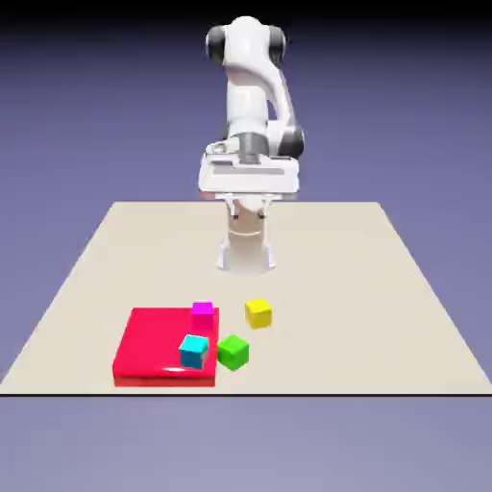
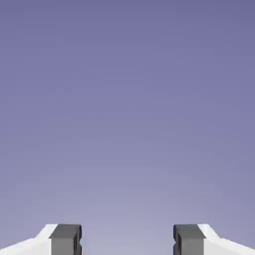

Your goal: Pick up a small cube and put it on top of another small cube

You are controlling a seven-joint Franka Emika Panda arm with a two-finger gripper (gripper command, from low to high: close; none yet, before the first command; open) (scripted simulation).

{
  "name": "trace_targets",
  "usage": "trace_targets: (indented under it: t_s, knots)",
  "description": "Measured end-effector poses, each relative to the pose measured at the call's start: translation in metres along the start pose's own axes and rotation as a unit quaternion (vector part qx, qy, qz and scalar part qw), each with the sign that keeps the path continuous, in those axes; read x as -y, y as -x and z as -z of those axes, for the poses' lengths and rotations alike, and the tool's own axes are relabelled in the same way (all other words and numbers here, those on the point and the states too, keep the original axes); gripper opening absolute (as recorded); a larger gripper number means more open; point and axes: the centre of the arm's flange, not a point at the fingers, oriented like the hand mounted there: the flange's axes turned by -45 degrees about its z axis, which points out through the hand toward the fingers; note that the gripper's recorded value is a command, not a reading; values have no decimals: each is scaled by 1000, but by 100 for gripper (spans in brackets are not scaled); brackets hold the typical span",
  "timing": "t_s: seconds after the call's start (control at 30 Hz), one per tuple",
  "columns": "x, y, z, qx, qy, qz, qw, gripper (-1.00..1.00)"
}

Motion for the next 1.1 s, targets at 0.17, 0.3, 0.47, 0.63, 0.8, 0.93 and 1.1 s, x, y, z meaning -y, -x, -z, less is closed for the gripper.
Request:
trace_targets:
  t_s: [0.17, 0.3, 0.47, 0.63, 0.8, 0.93, 1.1]
  knots:
    - [20, 31, -65, 163, -15, 38, 986, 0]
    - [36, 66, -110, 291, -23, 70, 954, 0]
    - [53, 118, -153, 442, -28, 111, 890, 0]
    - [66, 175, -184, 579, -26, 149, 801, 0]
    - [66, 221, -204, 621, -23, 161, 767, 0]
    - [62, 255, -217, 621, -24, 161, 767, -100]
    - [68, 200, -194, 621, -25, 160, 767, -100]
